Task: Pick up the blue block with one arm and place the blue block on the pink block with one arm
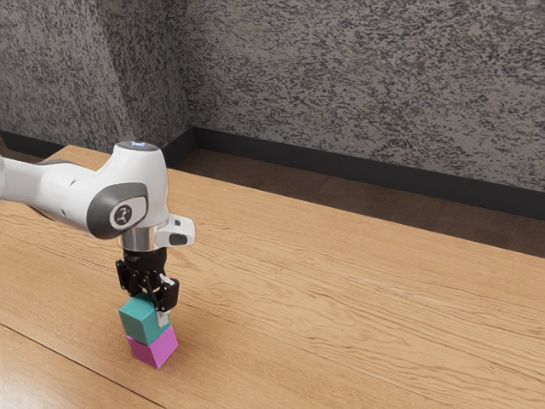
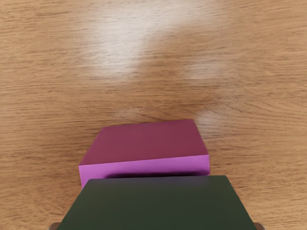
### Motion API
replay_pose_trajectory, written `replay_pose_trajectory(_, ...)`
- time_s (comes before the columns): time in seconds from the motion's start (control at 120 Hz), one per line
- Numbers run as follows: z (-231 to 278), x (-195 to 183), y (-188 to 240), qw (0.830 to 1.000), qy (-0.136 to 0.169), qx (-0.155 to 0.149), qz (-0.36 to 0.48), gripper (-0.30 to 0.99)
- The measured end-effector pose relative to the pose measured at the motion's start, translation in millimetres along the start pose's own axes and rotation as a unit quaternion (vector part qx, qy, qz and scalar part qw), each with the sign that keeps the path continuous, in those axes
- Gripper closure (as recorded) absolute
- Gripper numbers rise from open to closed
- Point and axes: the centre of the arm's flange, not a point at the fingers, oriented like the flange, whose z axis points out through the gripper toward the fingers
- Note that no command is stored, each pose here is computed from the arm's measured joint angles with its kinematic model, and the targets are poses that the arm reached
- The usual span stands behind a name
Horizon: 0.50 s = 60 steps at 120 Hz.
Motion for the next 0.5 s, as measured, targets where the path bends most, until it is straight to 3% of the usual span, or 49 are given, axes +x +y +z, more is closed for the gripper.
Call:
replay_pose_trajectory(0.192,1.3,0.3,-0.2,1.0,-0.001,0.0,0.0,0.28)
replay_pose_trajectory(0.5,2.8,0.1,-2.4,1.0,-0.004,-0.002,0.0,0.07)
